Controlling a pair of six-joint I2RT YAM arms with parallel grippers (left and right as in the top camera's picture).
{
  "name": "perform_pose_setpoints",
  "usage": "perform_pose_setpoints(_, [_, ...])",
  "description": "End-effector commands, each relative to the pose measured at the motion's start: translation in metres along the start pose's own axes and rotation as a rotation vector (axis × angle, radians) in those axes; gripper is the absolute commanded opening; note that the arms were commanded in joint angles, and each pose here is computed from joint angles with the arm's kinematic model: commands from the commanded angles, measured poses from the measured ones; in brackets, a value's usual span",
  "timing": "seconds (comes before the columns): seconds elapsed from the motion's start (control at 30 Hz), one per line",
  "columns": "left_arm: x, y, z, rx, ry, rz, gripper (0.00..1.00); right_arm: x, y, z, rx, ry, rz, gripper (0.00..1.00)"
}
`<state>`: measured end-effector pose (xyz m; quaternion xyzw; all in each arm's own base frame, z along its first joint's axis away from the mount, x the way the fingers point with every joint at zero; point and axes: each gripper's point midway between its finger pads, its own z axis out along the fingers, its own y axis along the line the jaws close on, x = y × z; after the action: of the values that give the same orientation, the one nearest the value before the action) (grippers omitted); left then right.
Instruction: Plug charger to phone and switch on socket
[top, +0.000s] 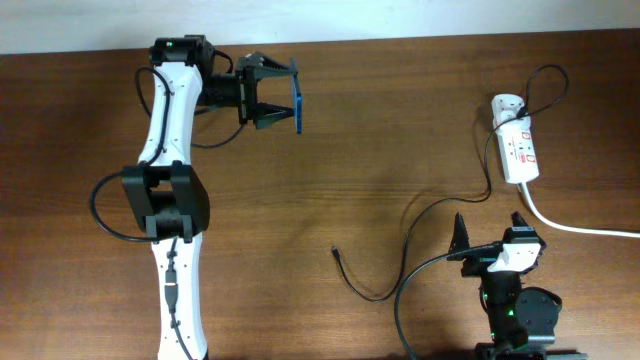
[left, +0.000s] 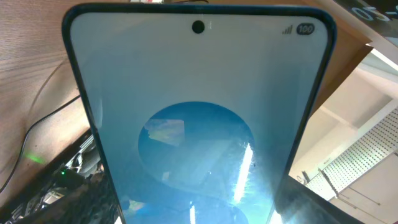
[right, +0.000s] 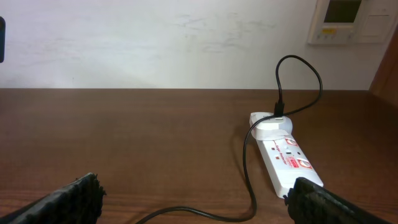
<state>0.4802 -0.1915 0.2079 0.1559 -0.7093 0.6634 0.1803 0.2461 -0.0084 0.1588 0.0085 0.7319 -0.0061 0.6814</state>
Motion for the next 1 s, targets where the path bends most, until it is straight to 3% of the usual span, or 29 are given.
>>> perform_pose_setpoints(0.0, [0.0045, -0.0140, -0.0009, 0.056, 0.018, 0.016, 0.78, 0.0024, 0.0006, 0.0001, -0.001, 0.004, 0.005, 0.98])
perform_pose_setpoints(0.97, [0.0047, -0.0139, -0.0006, 0.055, 0.020, -0.011, 0.77, 0.0024, 0.0006, 0.0001, -0.001, 0.004, 0.005, 0.98])
